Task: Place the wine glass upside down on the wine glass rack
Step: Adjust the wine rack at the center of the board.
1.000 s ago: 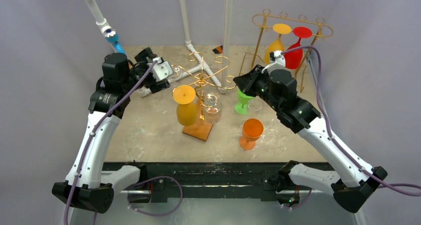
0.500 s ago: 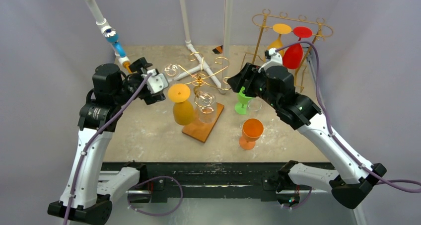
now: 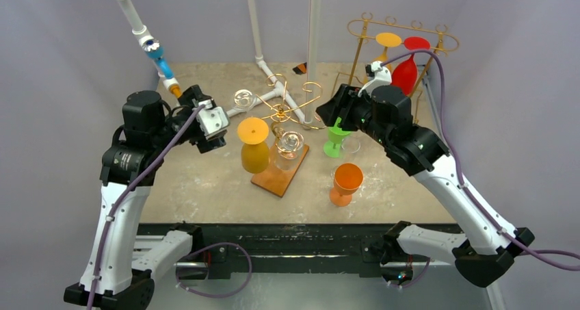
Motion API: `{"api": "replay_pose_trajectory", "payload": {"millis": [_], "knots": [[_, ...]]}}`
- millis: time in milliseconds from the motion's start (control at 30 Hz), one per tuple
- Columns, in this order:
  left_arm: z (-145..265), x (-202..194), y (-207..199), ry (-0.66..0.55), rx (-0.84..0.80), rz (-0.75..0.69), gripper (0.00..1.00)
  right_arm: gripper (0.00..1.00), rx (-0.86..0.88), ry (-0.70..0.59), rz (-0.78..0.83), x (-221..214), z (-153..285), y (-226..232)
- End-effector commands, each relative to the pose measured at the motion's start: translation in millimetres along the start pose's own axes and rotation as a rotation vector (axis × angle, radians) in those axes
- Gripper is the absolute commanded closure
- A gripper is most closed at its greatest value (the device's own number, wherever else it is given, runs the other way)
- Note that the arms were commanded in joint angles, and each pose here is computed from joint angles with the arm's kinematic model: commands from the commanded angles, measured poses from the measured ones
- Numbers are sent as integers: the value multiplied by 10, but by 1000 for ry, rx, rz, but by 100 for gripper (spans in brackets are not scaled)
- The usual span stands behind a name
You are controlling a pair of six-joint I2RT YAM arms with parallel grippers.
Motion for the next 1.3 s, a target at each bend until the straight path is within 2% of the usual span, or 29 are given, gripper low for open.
{"api": "replay_pose_trajectory", "payload": {"millis": [0, 333, 567, 700, 833, 967, 1067, 1267], "knots": [[108, 165, -79, -59, -43, 38, 10, 33, 14, -53, 28, 277, 3, -10], [267, 232, -278, -88, -122, 125, 8, 33, 63, -42, 49, 538, -448, -24], [254, 92, -364, -94, -111, 134, 11, 40, 54, -26, 39, 504, -660, -103], [208, 67, -396, -114, -130, 162, 13, 51, 80, -53, 7, 485, -717, -144], [169, 94, -437, -151, -169, 215, 13, 73, 104, -76, -32, 443, -740, -164], [153, 160, -479, -210, -207, 267, 8, 86, 105, -83, -51, 423, -728, -168], [150, 167, -525, -237, -230, 304, 5, 91, 103, -92, -60, 422, -700, -171], [174, 156, -580, -307, -219, 277, 1, 97, 96, -80, -68, 349, -710, -194]]}}
Point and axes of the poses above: each gripper's point midway between its finger pads, its own z axis back along the fingers, its own y axis along the line the jaws close on, x = y × z, the point moved 8 cm from there along z, back along the fingers, and after that the axes turned 15 degrees about z, right-handed, at the moved point
